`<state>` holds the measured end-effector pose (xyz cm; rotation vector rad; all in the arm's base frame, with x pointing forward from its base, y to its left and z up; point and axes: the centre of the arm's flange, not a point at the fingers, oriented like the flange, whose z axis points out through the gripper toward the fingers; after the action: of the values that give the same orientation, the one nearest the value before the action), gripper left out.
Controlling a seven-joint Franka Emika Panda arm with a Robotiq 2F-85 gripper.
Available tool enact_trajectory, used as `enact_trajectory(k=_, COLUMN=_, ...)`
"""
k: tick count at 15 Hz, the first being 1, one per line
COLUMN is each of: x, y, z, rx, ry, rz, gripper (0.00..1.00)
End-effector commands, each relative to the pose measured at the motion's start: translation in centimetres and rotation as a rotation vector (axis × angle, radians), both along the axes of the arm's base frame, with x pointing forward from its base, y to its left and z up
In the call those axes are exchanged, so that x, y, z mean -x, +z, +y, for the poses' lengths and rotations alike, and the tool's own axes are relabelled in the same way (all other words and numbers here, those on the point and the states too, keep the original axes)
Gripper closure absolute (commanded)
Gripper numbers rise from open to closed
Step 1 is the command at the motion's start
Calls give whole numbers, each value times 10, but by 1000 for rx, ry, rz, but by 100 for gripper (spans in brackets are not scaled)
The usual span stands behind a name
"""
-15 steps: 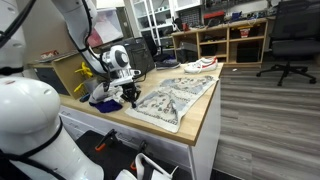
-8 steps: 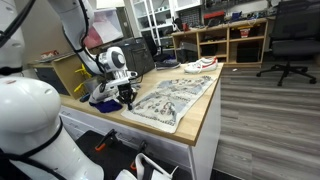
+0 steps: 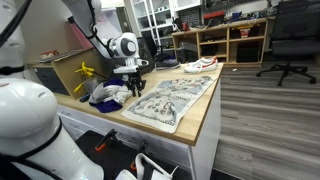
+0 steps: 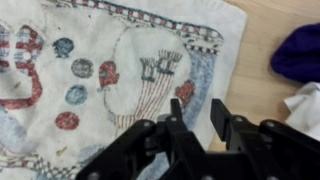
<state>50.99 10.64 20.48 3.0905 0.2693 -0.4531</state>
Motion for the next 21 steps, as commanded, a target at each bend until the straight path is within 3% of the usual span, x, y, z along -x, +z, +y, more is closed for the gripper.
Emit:
enact_trajectory(k=1, x=-53, y=58, z=-3, rx=-82, ry=-105, rz=-51, gripper=31)
enact_trajectory(k=5, x=-114, y=85, z=-16, rx=-83, ry=-220, rz=-202, gripper=1)
enact_trajectory(k=11, x=-177, y=70, z=-38, rx=-31, ry=-453, rz=-327, gripper=0)
enact_trajectory(k=21, x=-233, y=19, z=-64, rx=70, ry=-767, rz=-380, gripper=0)
